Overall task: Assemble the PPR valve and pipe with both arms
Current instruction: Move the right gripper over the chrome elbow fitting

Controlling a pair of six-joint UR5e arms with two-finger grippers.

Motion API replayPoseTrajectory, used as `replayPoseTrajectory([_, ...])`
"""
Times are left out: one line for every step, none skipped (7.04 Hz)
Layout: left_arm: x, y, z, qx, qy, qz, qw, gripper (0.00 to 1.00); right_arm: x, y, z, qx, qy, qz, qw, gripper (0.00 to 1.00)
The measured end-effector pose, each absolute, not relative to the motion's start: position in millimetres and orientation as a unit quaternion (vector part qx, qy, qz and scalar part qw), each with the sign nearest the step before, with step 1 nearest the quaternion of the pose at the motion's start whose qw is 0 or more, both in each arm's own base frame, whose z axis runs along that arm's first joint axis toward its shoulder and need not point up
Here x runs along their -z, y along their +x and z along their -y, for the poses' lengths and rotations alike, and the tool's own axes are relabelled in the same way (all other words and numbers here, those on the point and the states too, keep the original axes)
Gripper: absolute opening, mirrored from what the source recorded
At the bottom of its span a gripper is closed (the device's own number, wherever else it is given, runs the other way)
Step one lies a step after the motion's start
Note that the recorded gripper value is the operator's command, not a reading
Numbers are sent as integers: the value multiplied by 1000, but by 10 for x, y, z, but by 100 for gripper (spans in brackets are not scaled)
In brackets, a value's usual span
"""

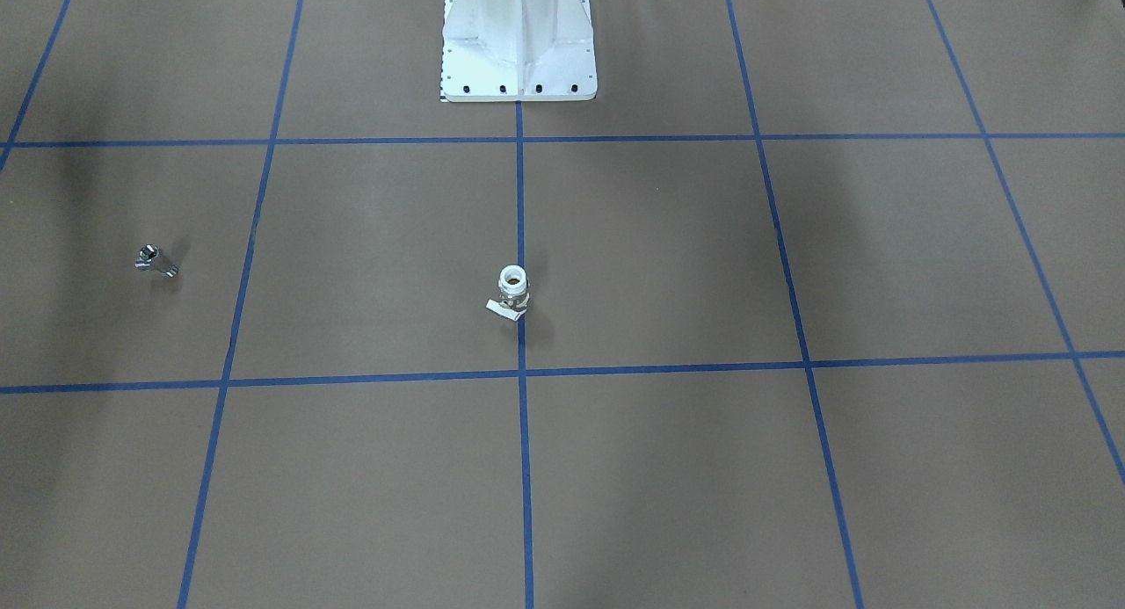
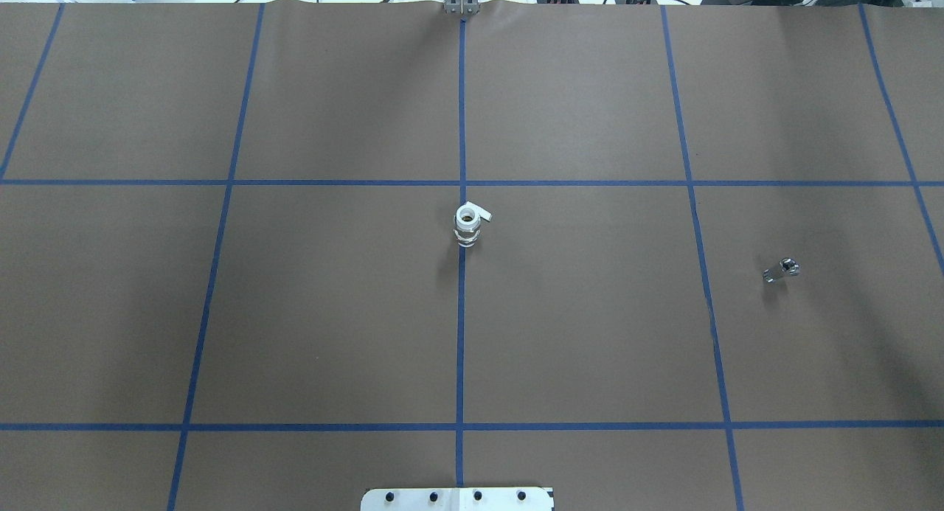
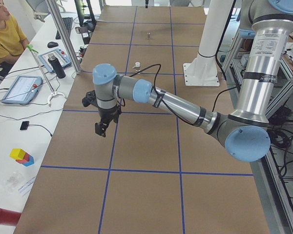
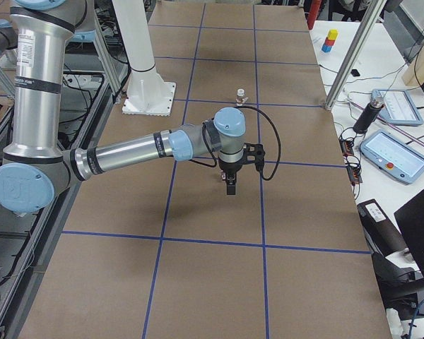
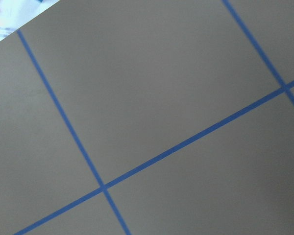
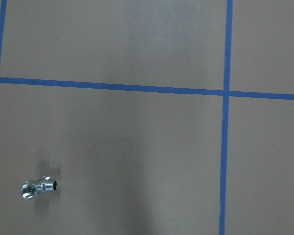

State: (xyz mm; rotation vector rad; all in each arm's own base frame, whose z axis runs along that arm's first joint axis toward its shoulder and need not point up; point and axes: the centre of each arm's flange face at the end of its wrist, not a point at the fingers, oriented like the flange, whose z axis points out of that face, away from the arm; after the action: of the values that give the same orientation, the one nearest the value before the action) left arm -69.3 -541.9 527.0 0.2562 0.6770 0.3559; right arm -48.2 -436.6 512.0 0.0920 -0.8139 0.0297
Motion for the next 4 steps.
replayPoseTrajectory([-5662,-910,5332,-159,133,-331,920,100,-5102,-790,4294,-22,49,395,917,100])
replayPoseTrajectory([-5903,-984,5218,-156,150,-329,919,100,-5103,-1078,4214,-27,53,390,919,100])
replayPoseTrajectory([-5988,-1006,5165,-157,161,-327,918,100,-5098,-1320,4147,-32,57,387,920,100])
replayPoseTrajectory([-6022,-1014,5143,-158,165,-326,917,100,-5071,-1557,4088,-41,61,388,919,99])
